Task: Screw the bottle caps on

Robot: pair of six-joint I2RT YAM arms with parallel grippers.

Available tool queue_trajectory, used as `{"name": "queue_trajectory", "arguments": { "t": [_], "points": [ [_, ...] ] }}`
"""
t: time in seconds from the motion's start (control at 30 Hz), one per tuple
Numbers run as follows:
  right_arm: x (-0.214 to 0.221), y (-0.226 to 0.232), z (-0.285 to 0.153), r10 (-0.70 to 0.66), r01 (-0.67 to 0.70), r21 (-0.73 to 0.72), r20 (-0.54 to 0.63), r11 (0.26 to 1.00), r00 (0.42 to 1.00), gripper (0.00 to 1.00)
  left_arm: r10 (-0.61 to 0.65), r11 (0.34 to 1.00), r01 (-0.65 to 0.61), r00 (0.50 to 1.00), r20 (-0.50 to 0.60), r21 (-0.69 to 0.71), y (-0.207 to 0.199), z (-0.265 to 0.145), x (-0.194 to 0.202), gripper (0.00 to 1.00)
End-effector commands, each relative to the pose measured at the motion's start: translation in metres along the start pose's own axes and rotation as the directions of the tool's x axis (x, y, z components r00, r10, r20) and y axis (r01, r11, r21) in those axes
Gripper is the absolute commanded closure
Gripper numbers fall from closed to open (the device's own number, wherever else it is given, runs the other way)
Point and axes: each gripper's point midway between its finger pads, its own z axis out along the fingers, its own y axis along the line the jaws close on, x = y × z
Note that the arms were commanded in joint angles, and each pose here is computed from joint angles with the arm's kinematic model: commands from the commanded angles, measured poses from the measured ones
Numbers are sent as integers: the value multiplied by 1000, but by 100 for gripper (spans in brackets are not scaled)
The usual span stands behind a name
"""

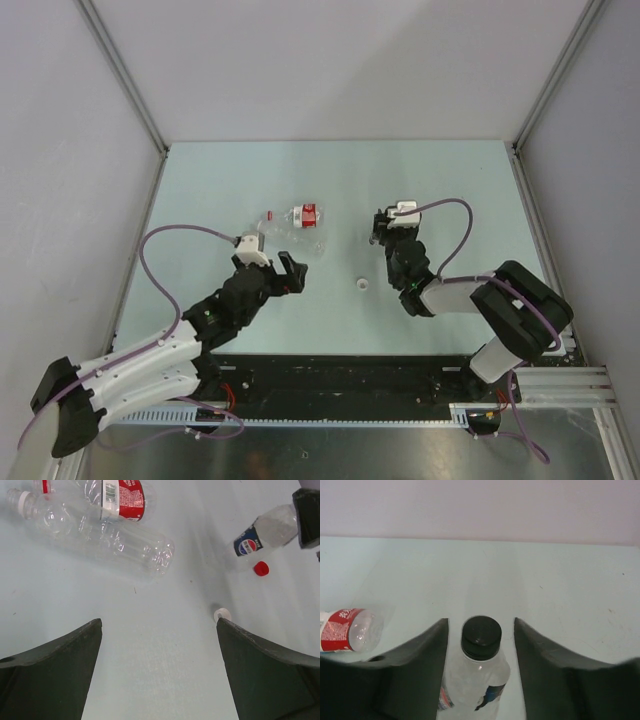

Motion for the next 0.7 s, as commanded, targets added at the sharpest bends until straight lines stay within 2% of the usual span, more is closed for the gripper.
{"name": "queue_trajectory", "arguments": {
  "t": [0.0,0.4,0.67],
  "points": [
    [-13,-3,-6,21,-23,48,43,999,999,34,-94,995,95,994,53,-26,1,0,-18,0],
    [-38,-11,-16,67,-71,77,56,994,996,3,-117,992,118,992,46,-40,9,0,-18,1],
    [-79,-22,-38,182,-182,13,14,983,983,1,-87,995,88,995,-42,35,-13,5,-10,0]
  ]
}}
